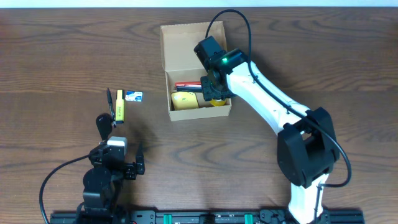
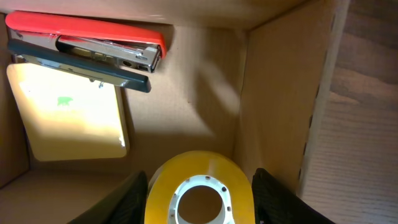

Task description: Pack container

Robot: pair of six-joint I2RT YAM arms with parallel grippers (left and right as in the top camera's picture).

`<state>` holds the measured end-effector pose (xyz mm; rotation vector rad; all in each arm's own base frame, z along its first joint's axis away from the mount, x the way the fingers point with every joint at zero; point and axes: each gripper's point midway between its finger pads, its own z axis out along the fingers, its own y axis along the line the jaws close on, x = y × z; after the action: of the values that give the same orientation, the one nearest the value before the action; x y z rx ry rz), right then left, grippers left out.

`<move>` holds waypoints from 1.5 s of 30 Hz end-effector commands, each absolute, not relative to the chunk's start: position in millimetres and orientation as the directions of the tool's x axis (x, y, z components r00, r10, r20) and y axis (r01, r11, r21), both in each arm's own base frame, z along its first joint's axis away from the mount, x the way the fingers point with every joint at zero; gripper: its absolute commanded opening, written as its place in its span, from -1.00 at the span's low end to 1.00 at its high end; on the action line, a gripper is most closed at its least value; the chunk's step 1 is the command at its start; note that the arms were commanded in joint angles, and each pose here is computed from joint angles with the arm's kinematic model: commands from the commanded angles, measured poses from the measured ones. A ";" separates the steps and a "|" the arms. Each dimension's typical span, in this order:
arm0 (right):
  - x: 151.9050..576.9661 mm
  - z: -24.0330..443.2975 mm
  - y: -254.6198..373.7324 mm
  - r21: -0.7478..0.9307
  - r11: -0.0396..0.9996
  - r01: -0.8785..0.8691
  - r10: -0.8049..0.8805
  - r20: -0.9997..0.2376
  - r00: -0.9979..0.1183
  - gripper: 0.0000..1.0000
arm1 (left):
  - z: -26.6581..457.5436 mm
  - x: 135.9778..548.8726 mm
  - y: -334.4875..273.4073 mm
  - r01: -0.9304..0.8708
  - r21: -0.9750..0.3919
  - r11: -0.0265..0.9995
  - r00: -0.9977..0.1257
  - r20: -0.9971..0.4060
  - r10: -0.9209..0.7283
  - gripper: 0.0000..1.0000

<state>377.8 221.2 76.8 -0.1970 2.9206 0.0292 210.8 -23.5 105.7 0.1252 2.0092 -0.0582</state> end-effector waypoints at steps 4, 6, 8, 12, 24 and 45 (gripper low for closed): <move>376.0 71.7 222.5 -0.014 0.992 -0.123 -0.123 -0.212 -0.969 0.04 | 100.0 211.2 -19.7 0.096 0.026 0.995 -0.431 -0.900 0.065 0.91; 375.8 71.7 222.5 -0.014 0.992 -0.123 -0.123 -0.212 -0.970 0.11 | 100.0 211.2 -19.7 0.097 0.026 0.995 -0.431 -0.900 0.066 0.91; 375.8 71.7 222.5 -0.014 0.992 -0.123 -0.123 -0.211 -0.970 0.16 | 100.0 211.2 -19.7 0.096 0.026 0.995 -0.431 -0.900 0.065 0.91; 376.5 71.8 222.9 -0.013 0.992 -0.123 -0.123 -0.214 -0.969 0.18 | 100.0 211.2 -19.7 0.096 0.026 0.995 -0.431 -0.900 0.065 0.90; 388.7 110.4 235.0 0.044 0.990 -0.130 -0.112 -0.286 -0.952 0.18 | 100.0 211.2 -19.7 0.097 0.026 0.995 -0.431 -0.900 0.066 0.91; 317.7 281.5 215.8 0.106 0.869 -0.483 -0.381 -0.482 -0.789 0.36 | 100.0 211.2 -19.7 0.096 0.026 0.995 -0.431 -0.900 0.065 0.91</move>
<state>332.2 215.0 257.6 -0.5234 2.6576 0.2669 210.8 -23.6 105.7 0.1256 2.0092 -0.0584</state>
